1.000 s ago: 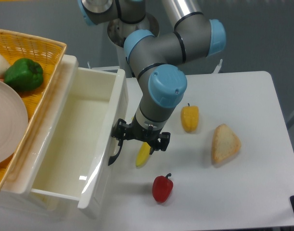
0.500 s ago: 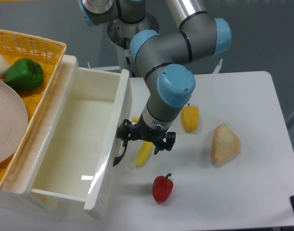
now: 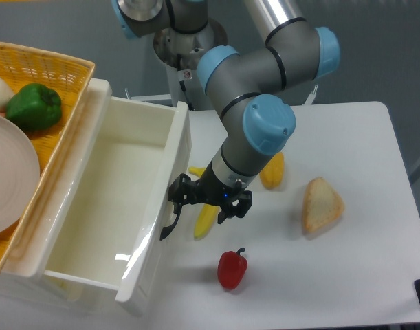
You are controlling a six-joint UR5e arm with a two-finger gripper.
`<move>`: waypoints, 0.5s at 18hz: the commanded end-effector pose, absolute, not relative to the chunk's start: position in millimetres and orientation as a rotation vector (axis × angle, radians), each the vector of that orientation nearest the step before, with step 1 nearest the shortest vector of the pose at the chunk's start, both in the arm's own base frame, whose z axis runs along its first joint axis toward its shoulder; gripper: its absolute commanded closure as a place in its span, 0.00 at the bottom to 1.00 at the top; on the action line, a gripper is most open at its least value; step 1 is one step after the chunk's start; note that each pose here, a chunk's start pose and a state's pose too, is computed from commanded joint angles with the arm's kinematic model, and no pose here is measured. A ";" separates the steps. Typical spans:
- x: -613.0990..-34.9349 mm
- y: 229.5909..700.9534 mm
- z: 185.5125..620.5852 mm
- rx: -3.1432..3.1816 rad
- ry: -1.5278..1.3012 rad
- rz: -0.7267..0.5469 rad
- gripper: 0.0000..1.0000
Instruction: Slide open the top white drawer
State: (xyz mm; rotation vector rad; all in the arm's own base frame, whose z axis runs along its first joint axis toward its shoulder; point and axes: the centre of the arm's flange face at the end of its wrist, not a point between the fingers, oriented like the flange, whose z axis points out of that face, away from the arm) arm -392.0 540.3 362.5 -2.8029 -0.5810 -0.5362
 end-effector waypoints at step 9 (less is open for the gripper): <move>-414.2 522.4 376.0 -2.724 -0.633 -0.554 0.00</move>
